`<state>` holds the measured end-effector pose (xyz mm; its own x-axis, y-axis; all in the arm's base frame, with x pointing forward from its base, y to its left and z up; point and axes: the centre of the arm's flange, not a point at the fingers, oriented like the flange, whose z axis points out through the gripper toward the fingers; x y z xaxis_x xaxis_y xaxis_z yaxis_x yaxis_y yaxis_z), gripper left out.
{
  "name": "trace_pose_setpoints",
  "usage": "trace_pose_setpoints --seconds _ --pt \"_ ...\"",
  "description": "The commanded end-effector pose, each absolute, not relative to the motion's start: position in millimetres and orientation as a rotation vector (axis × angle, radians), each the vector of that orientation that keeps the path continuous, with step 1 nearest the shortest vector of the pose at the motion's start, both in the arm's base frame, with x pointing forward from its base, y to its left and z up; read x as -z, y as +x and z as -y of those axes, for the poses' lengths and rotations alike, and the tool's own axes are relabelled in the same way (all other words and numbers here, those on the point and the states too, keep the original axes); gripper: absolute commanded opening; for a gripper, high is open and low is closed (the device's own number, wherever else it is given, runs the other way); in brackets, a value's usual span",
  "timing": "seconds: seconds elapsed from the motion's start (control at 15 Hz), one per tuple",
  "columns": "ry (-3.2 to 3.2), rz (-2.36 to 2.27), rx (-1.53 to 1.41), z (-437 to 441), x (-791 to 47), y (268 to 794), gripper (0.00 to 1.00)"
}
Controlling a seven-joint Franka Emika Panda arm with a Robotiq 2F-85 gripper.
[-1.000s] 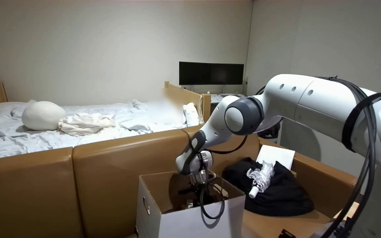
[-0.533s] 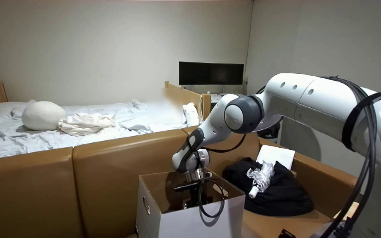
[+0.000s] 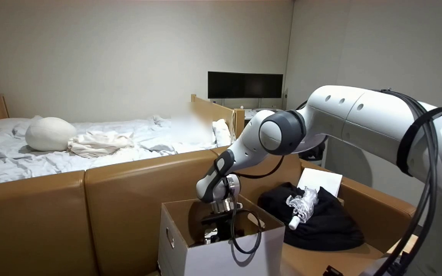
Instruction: Take the umbrella and the jacket out of the box
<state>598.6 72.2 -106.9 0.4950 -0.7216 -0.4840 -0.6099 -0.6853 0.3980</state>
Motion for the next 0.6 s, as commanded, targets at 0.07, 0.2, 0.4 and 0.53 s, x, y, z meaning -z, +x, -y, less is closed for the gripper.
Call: trace_pose_setpoints --seconds 0.07,0.2,0.4,0.53 --pt "2.638 1.059 0.967 -66.7 106.2 587.5 0.99" --pt "2.649 1.035 0.968 -68.5 105.6 585.8 1.00" --pt "2.659 0.983 1.005 -71.7 109.5 584.0 1.00" --pt "2.679 0.975 1.000 -70.1 106.1 577.9 1.00"
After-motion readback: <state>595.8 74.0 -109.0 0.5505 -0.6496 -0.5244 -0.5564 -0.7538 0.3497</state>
